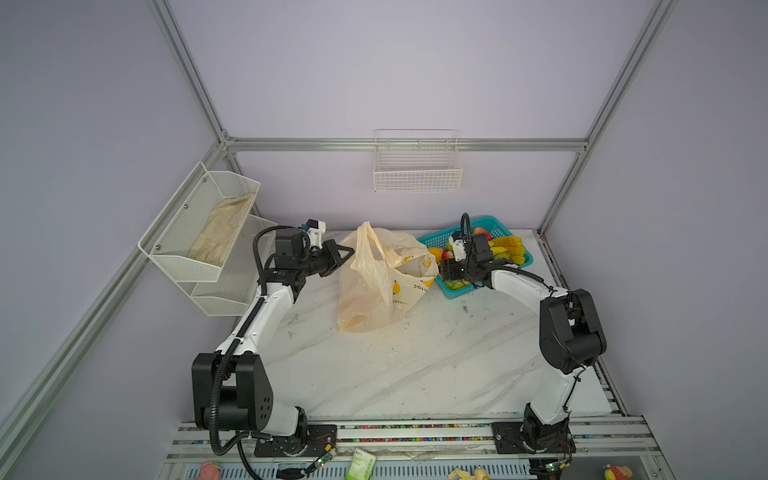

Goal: Place the fake fruits into the plastic bag and tie a complex knot
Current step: 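Return the right gripper to the basket and reach for the next fruit, then lower the right gripper onto a yellow lemon in the basket and grasp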

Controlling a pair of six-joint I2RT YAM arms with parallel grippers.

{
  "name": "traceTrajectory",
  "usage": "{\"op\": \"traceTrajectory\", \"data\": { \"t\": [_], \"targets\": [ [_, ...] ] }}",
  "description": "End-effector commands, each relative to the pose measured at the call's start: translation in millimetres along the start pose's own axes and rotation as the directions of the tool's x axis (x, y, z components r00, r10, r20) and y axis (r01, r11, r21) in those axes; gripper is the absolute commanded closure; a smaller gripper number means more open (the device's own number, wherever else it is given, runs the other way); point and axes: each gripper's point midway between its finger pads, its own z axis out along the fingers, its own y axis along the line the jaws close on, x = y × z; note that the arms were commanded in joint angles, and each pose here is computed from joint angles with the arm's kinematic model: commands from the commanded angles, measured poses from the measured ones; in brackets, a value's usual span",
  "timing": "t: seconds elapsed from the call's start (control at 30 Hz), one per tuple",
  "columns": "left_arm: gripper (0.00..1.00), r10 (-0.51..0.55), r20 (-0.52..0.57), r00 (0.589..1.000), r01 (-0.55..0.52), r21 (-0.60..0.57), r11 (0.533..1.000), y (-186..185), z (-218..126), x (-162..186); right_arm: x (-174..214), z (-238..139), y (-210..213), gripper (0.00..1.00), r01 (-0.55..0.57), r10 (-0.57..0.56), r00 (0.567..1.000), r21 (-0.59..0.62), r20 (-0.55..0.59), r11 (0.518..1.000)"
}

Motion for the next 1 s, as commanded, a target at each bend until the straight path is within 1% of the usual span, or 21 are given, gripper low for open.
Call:
{"op": "traceTrajectory", "data": {
  "t": [0.0,0.1,0.27,0.33,0.43,0.53,0.6,0.67,0.83,0.97],
  "targets": [
    [1.0,0.022,0.006,1.0,-0.022,0.03,0.999,-5,-5,5,-7,6,-1,0.3,0.045,-0.045,0.999,0.019,-0.01,0.999],
    [1.0,0.023,0.006,1.0,-0.024,0.034,0.999,-6,-5,4,-7,17,-2,0.31,0.047,-0.047,0.999,0.022,-0.027,0.999],
    [1.0,0.022,0.006,1.0,-0.022,0.031,0.999,-5,-5,5,-2,30,-18,0.33,0.058,-0.051,0.996,0.102,-0.072,0.993],
    [1.0,0.021,0.005,1.0,-0.021,0.034,0.999,-6,-5,4,-1,31,-18,0.35,0.058,-0.051,0.996,0.105,-0.076,0.993],
    [1.0,0.02,0.005,1.0,-0.02,0.031,0.999,-5,-5,5,-2,28,-18,0.4,0.057,-0.049,0.996,0.105,-0.072,0.993],
    [1.0,0.015,0.001,1.0,-0.015,0.033,0.999,-4,-4,5,-10,18,-14,0.49,0.055,-0.051,0.998,0.094,-0.042,0.994],
    [1.0,0.017,0.003,1.0,-0.017,0.033,0.999,-5,-4,5,-17,9,-6,0.55,0.05,-0.049,0.999,0.058,-0.011,0.997],
    [1.0,0.017,0.002,1.0,-0.017,0.034,0.999,-5,-4,5,-25,-5,-3,0.59,0.039,-0.04,0.999,0.052,0.027,0.998],
    [1.0,0.019,0.004,1.0,-0.019,0.035,0.999,-6,-5,5,-54,-60,9,0.67,0.0,-0.003,0.985,0.022,0.175,1.0],
    [1.0,0.019,0.003,1.0,-0.019,0.036,0.999,-6,-5,5,-60,-118,44,0.72,0.002,0.041,0.956,-0.144,0.292,0.99]
  ]
}}
